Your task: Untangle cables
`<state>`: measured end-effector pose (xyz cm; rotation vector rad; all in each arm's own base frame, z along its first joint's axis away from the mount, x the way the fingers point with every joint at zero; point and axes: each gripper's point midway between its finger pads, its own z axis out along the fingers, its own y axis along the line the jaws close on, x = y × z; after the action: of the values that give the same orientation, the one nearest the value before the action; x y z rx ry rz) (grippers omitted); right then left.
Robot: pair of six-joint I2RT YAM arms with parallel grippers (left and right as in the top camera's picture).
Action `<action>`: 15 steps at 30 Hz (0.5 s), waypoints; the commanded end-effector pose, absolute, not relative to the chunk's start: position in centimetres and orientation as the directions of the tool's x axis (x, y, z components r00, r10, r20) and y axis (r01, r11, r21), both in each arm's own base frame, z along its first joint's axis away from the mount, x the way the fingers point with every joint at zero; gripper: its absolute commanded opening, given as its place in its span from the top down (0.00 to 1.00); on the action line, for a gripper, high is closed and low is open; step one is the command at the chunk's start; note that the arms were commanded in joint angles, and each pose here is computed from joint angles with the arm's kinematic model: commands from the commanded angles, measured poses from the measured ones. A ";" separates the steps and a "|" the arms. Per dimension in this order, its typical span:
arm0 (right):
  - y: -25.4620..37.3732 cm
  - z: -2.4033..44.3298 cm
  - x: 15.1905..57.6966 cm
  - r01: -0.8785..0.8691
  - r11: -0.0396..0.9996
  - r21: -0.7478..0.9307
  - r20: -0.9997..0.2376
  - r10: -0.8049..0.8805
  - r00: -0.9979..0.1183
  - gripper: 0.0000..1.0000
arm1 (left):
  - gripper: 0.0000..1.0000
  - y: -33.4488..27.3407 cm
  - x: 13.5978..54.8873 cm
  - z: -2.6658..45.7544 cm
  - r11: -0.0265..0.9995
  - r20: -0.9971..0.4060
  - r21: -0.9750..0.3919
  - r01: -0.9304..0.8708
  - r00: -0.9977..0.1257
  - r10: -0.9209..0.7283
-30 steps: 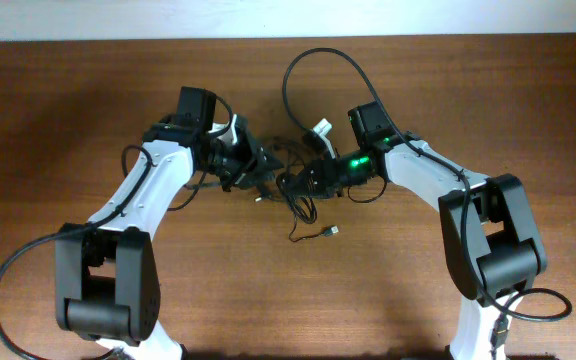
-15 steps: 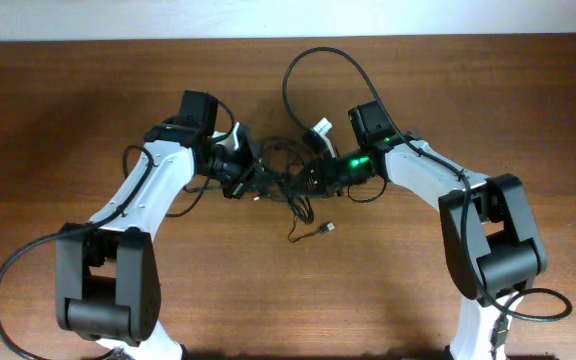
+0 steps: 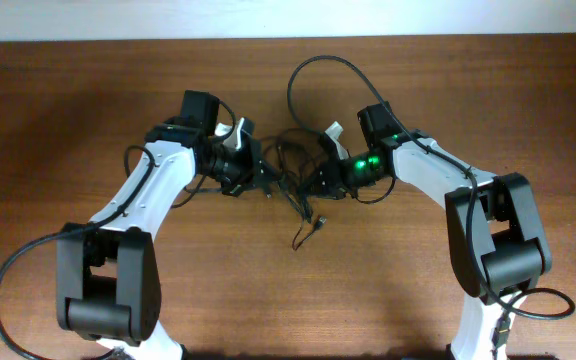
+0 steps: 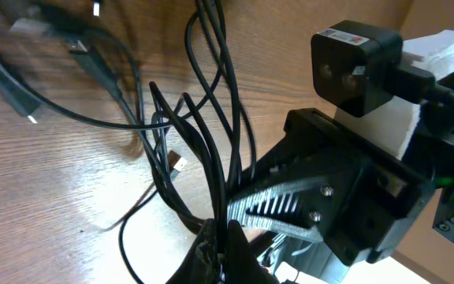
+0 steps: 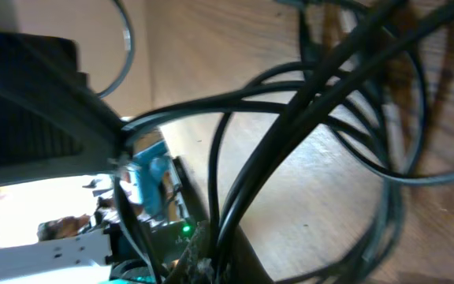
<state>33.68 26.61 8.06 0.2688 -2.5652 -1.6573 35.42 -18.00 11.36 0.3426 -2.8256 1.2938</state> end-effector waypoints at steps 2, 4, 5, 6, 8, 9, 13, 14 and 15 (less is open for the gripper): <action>24.7 4.4 34.3 -0.097 0.582 0.807 -0.014 -0.146 -0.989 0.96 | 1.00 -15.4 36.5 10.9 0.643 0.042 -0.748 -0.163 -0.979 -0.199; 23.6 3.0 34.3 -0.084 0.661 0.746 0.002 -0.129 -0.992 0.96 | 1.00 -14.2 36.7 10.6 0.663 0.021 -0.732 -0.156 -0.978 -0.207; 22.9 2.3 34.3 -0.077 0.702 0.708 0.011 -0.119 -0.993 0.95 | 1.00 -13.2 36.8 10.0 0.695 0.010 -0.700 -0.165 -0.975 -0.222; 22.2 1.7 34.3 -0.072 0.740 0.668 0.016 -0.111 -0.994 0.95 | 1.00 -12.2 36.9 9.3 0.732 0.003 -0.657 -0.182 -0.971 -0.239; 20.4 0.3 34.3 -0.063 0.821 0.568 0.023 -0.092 -0.995 0.95 | 1.00 -9.9 37.0 7.7 0.816 -0.025 -0.536 -0.217 -0.962 -0.272; 19.4 -0.4 34.3 -0.058 0.857 0.512 0.028 -0.084 -0.996 0.94 | 1.00 -8.5 36.9 6.9 0.858 -0.044 -0.456 -0.237 -0.957 -0.288; 16.0 -1.9 34.1 -0.048 0.946 0.322 0.035 -0.062 -0.997 0.89 | 1.00 -6.6 36.6 5.8 0.900 -0.067 -0.349 -0.263 -0.950 -0.303; 15.5 -2.1 34.2 -0.048 0.955 0.293 0.033 -0.061 -0.998 0.89 | 1.00 -6.4 36.4 5.5 0.902 -0.064 -0.339 -0.266 -0.950 -0.304; 15.2 -2.2 34.2 -0.048 0.960 0.275 0.030 -0.059 -0.998 0.89 | 1.00 -6.0 36.3 5.3 0.909 -0.066 -0.317 -0.272 -0.949 -0.307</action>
<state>33.79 18.57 -0.17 0.0933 -2.9928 -0.7182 36.78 -8.21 6.76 0.4684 -3.1470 0.6826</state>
